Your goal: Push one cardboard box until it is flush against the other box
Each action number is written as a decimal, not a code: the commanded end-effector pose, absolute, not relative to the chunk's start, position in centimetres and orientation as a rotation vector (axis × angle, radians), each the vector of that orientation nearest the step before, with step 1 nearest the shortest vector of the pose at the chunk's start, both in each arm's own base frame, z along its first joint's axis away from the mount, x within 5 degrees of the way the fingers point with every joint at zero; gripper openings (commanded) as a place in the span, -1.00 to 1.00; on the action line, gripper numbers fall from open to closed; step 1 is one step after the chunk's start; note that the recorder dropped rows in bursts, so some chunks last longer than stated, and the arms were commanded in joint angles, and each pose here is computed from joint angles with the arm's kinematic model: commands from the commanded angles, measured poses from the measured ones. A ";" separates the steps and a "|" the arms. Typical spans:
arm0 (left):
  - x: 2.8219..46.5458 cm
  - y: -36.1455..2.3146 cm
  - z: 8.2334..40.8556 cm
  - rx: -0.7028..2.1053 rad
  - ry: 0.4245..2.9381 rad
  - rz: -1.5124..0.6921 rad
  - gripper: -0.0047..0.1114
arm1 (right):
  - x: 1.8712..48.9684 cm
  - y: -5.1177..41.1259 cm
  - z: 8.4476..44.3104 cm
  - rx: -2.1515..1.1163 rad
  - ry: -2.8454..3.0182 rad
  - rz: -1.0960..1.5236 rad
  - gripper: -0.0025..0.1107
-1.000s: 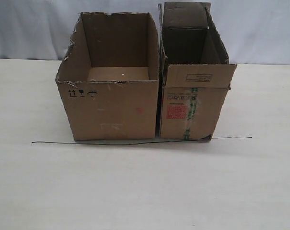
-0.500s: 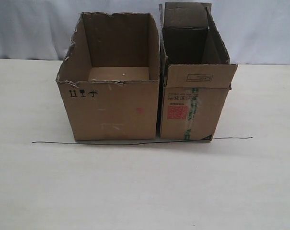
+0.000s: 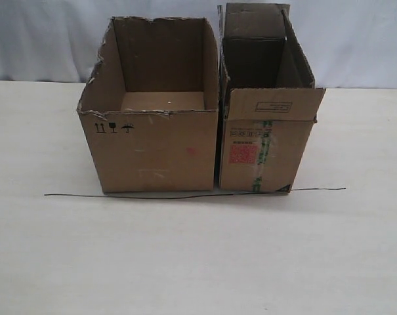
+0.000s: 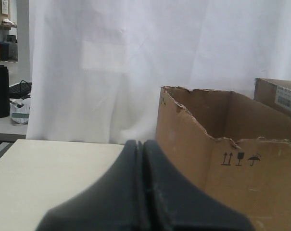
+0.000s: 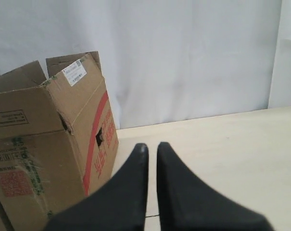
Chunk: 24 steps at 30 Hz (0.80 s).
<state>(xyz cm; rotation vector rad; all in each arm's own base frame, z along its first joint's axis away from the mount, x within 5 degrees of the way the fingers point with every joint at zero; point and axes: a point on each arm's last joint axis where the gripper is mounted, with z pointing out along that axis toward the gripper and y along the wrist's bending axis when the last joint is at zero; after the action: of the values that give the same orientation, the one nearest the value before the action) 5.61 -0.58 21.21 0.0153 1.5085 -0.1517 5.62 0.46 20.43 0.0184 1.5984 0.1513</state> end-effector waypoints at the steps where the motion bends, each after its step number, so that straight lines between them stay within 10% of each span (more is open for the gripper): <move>1: 5.6 -0.6 21.2 0.020 1.501 -0.162 -0.92 | 5.6 0.4 20.3 -0.002 1.595 0.131 -0.87; 24: 5.6 -0.6 21.2 0.019 1.501 -0.163 -0.92 | 5.6 -0.1 20.2 0.117 1.601 0.093 -0.87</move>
<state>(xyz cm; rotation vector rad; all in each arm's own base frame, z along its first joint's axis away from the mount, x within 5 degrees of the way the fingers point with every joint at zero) 5.61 -0.58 21.21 0.0153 1.5085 -0.1517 5.64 -0.07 20.41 0.1026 1.5957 0.0863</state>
